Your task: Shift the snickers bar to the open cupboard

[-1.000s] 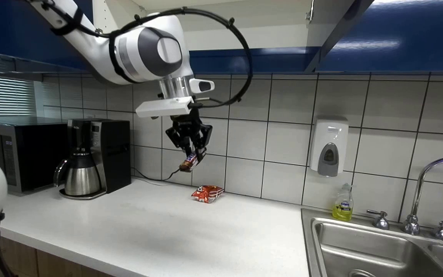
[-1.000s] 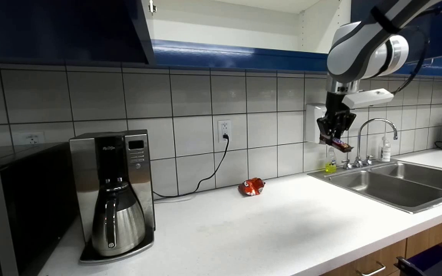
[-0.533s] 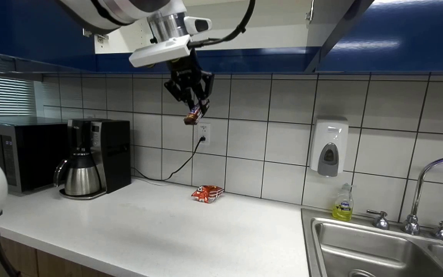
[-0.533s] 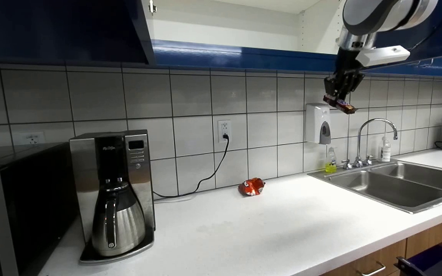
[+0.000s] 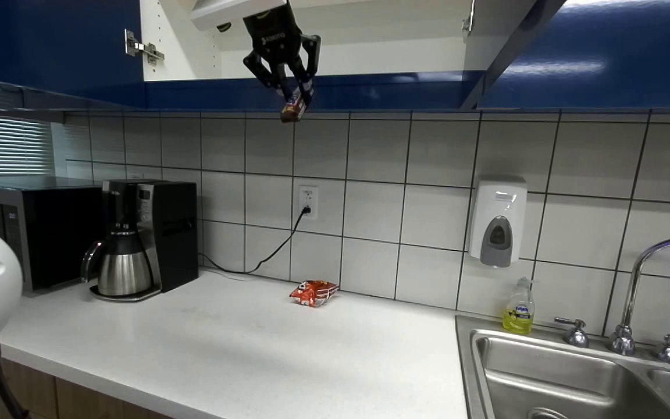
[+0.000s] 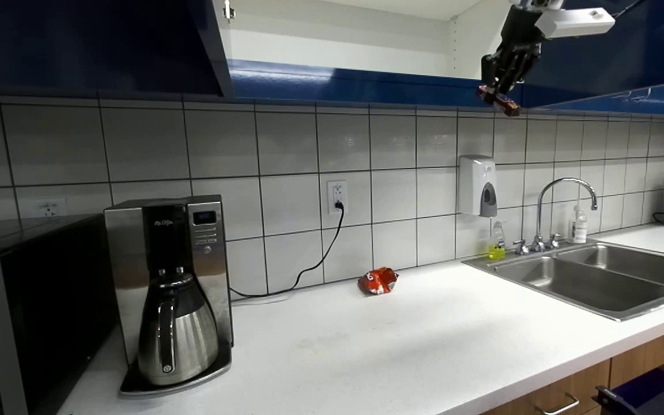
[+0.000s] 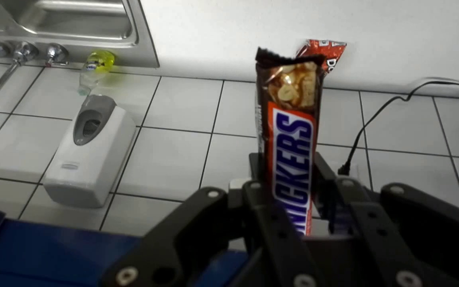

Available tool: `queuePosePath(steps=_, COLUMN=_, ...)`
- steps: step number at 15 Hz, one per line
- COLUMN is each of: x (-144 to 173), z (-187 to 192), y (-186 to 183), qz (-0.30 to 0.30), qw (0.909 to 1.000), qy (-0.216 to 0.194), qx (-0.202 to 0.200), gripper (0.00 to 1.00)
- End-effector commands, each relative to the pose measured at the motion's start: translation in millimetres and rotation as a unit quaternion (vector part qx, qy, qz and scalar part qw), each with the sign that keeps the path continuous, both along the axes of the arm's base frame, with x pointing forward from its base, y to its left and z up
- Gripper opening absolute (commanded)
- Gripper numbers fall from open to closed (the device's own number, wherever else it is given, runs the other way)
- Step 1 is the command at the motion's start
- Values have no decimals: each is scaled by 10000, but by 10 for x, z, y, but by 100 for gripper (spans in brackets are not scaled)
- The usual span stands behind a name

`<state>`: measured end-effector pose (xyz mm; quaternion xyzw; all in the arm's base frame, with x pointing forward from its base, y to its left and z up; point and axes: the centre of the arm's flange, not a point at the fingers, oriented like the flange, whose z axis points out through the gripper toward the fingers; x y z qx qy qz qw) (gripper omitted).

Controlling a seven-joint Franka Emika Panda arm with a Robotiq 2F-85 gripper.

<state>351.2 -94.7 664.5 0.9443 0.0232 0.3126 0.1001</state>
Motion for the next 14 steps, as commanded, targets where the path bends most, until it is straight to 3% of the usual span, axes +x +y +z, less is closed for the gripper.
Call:
queuePosePath(steps=1, x=154, z=450, y=110, qz=212, qw=9997, qy=-133, qx=31, gripper=8)
queuePosePath(steps=6, x=238, z=832, y=273, qz=367, qw=9988, qy=-301, qx=128, gripper=8)
queuePosePath(steps=14, x=490, z=1352, y=379, qz=240, qw=9990, qy=-67, qx=379, gripper=8)
